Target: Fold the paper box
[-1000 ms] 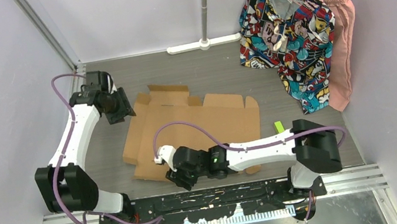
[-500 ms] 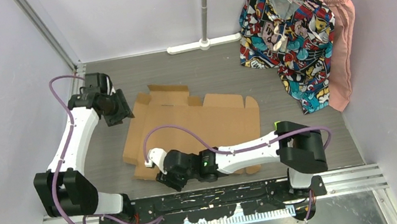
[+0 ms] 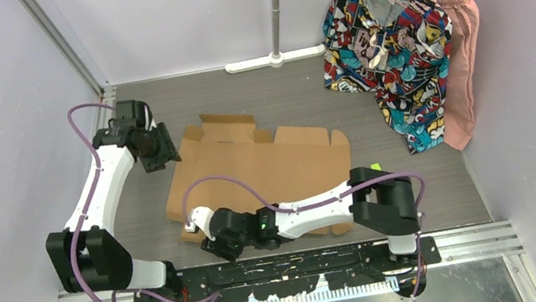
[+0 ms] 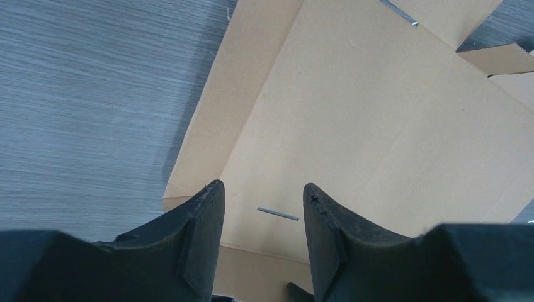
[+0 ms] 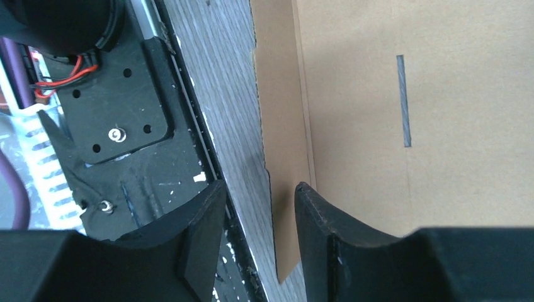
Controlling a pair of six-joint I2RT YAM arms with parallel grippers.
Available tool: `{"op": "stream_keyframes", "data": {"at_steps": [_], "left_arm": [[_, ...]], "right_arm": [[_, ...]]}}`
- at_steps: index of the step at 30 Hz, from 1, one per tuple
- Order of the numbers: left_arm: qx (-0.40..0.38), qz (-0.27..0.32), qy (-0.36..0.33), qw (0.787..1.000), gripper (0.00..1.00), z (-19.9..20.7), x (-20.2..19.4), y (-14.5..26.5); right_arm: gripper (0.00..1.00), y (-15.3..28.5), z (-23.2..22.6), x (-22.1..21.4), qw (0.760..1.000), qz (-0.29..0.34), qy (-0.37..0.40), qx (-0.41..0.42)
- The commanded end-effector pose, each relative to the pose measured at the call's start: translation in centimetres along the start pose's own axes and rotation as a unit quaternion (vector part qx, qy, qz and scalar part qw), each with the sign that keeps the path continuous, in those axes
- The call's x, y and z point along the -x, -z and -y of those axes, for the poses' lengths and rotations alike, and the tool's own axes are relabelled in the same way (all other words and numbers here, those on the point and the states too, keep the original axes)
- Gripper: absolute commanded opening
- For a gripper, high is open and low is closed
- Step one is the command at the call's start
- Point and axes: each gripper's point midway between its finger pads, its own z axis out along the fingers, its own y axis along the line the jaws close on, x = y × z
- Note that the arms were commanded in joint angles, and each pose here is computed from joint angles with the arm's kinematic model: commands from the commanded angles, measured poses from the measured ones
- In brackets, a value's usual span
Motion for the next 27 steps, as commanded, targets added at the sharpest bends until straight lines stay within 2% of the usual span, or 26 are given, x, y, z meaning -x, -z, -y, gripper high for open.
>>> {"op": "stream_keyframes", "data": {"at_steps": [1,6,10,17,19,27], "left_arm": [[-0.002,0.024,-0.006,1.0,0.5,-0.3,0.7,1.0],[-0.001,0.025,-0.006,1.0,0.5,-0.5,0.7,1.1],[-0.002,0.025,-0.006,1.0,0.5,-0.6,0.8,1.1],[-0.007,0.031,-0.006,0.999,0.51,-0.6,1.4,1.5],[-0.008,0.034,-0.005,0.999,0.51,-0.4,1.7,1.6],[-0.017,0.04,0.002,0.999,0.51,0.1,2.4,1.9]], "right_arm": [[0.49,-1.0,-0.6,2.7,0.999,0.033,0.006,0.002],[0.32,-1.8,-0.1,2.4,0.999,0.033,-0.005,-0.001],[0.18,-1.3,1.0,3.1,0.998,0.057,-0.027,-0.005],[0.12,1.3,5.7,5.2,0.988,0.124,-0.081,-0.034],[0.09,2.1,7.5,5.9,0.983,0.143,-0.098,-0.056],[0.08,3.9,12.0,8.6,0.959,0.2,-0.12,-0.163]]}}
